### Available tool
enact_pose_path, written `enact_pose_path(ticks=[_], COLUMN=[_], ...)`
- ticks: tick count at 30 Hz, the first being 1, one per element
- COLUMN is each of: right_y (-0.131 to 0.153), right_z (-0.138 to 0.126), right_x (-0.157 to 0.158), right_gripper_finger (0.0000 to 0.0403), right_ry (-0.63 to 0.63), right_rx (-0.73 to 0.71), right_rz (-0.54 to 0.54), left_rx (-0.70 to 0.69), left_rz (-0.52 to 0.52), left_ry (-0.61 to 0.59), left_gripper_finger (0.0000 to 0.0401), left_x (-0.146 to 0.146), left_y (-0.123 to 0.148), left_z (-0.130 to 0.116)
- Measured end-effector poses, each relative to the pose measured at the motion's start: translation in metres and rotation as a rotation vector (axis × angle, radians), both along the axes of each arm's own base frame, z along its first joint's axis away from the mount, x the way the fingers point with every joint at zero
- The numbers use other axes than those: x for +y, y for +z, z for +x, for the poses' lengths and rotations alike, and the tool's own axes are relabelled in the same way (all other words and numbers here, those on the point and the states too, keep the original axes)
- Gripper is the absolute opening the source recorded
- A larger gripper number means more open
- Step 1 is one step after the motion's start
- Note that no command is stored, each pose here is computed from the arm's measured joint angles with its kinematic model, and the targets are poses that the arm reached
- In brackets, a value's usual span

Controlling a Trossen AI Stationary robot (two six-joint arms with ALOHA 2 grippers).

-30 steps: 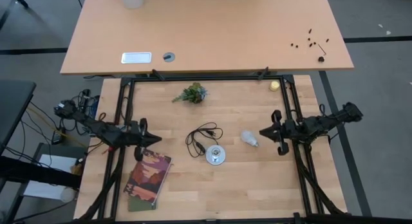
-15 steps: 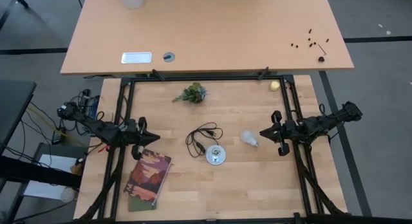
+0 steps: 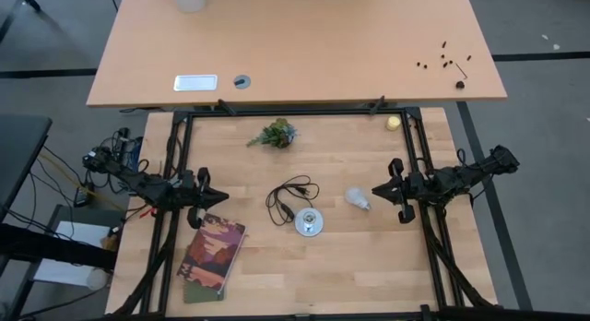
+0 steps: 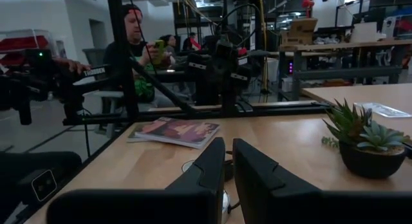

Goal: Screw lightbulb
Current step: Return to Home Position

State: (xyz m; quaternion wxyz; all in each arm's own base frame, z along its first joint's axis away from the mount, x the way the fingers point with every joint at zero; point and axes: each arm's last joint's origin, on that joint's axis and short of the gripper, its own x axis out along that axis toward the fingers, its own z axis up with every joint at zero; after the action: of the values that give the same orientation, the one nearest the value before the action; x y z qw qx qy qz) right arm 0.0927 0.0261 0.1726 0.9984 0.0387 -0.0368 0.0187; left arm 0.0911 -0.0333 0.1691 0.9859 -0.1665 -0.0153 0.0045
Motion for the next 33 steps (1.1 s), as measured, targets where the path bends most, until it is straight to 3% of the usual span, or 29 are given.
enact_pose_path(ticks=[33], right_y=[0.0000], right_z=[0.0000], right_x=[0.0000], right_gripper_finger=[0.0041], right_ry=[0.000], right_rx=[0.000], right_rz=[-0.001], left_rx=[-0.042], left_rz=[-0.023], left_ry=[0.000], left_gripper_finger=[0.0012], left_x=[0.0001], left_y=[0.0044], left_z=[-0.0002])
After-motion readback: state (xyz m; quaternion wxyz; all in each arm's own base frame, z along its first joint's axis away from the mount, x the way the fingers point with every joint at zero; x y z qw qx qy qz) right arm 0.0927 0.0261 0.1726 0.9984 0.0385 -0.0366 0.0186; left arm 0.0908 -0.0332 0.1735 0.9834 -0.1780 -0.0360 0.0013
